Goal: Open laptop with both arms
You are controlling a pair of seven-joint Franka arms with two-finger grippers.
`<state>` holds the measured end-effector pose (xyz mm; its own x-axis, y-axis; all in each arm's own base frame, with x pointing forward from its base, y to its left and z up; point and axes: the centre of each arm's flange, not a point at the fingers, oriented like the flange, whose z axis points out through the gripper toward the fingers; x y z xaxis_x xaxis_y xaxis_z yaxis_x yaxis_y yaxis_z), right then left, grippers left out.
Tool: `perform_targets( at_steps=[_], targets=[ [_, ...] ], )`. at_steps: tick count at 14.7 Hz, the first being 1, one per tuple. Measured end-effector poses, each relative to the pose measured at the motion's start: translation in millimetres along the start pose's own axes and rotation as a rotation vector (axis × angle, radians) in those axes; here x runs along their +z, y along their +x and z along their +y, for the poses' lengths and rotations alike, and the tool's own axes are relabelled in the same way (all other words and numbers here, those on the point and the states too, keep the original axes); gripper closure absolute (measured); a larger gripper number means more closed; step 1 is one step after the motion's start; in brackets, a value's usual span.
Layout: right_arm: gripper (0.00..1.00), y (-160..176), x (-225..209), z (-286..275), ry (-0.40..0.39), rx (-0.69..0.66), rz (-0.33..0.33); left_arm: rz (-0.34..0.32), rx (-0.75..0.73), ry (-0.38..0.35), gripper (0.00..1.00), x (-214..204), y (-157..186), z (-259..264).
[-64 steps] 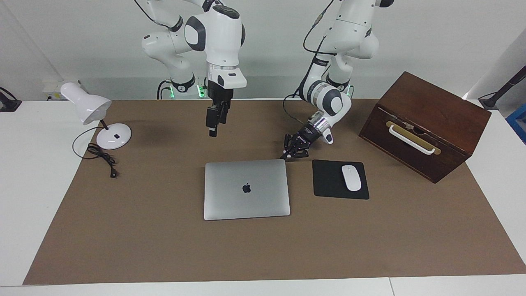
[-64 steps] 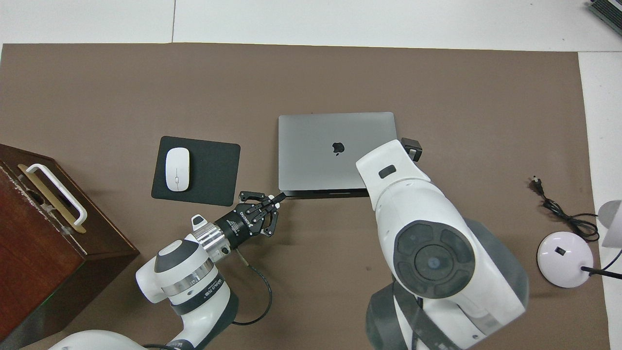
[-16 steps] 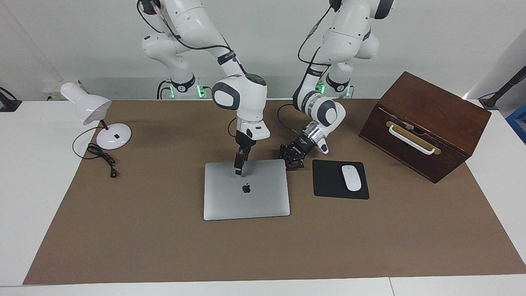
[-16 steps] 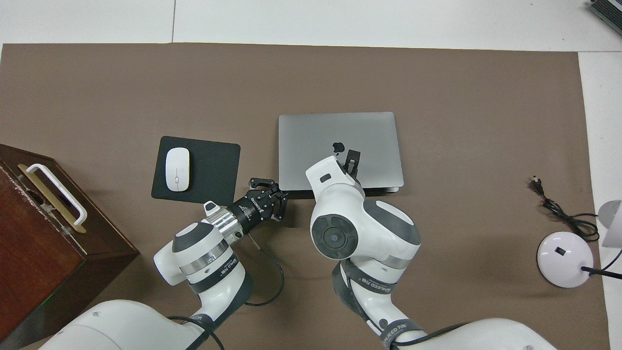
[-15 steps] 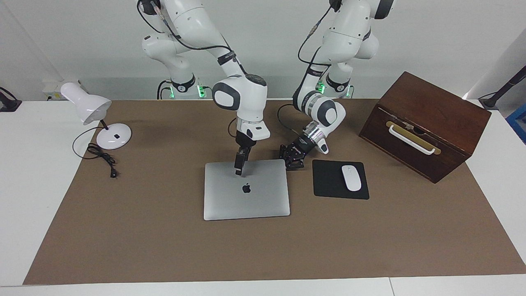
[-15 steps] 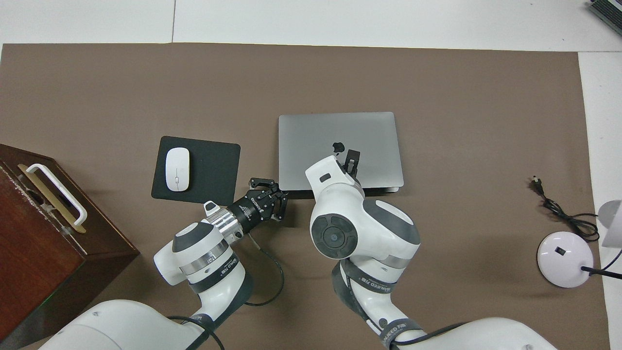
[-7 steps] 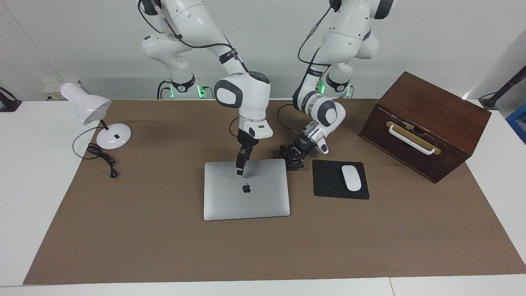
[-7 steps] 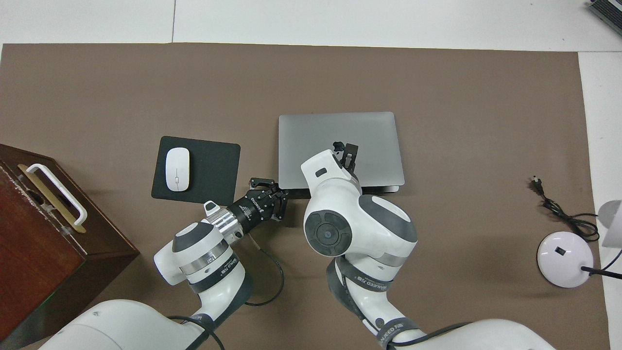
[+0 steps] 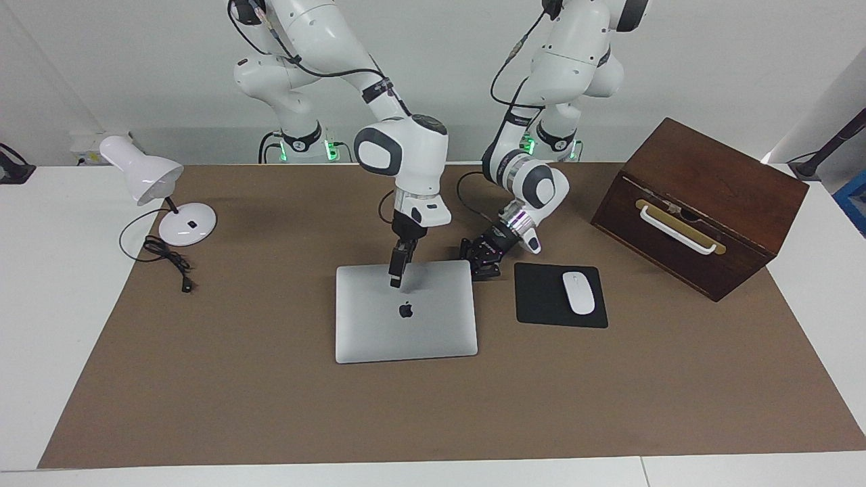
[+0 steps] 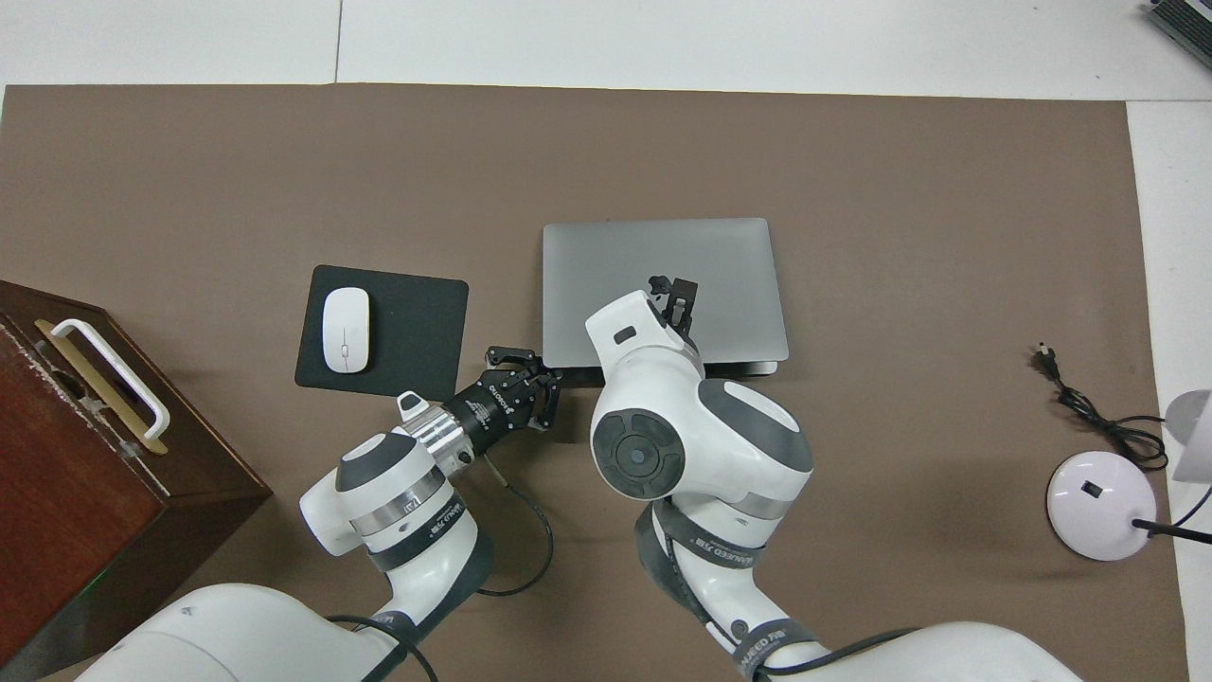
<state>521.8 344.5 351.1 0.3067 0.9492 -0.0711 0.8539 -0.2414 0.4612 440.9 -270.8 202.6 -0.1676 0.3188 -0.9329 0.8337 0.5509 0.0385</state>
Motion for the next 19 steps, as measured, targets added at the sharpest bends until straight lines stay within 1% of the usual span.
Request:
perform_targets(
  at_steps=[5, 9, 19],
  targets=[
    [0.00, 1.5, -5.1, 6.7, -0.010, 0.008, 0.007, -0.005, 0.000, 0.000, 0.99, 0.8, 0.4, 0.6],
    [0.00, 3.2, -14.6, 18.5, -0.037, 0.013, 0.012, -0.007, 0.000, 0.000, 0.99, 2.0, 0.4, 1.3],
    [0.00, 4.8, -20.8, 27.0, -0.056, 0.016, 0.021, -0.008, 0.000, 0.000, 0.99, 2.2, 0.6, 1.4]
  ],
)
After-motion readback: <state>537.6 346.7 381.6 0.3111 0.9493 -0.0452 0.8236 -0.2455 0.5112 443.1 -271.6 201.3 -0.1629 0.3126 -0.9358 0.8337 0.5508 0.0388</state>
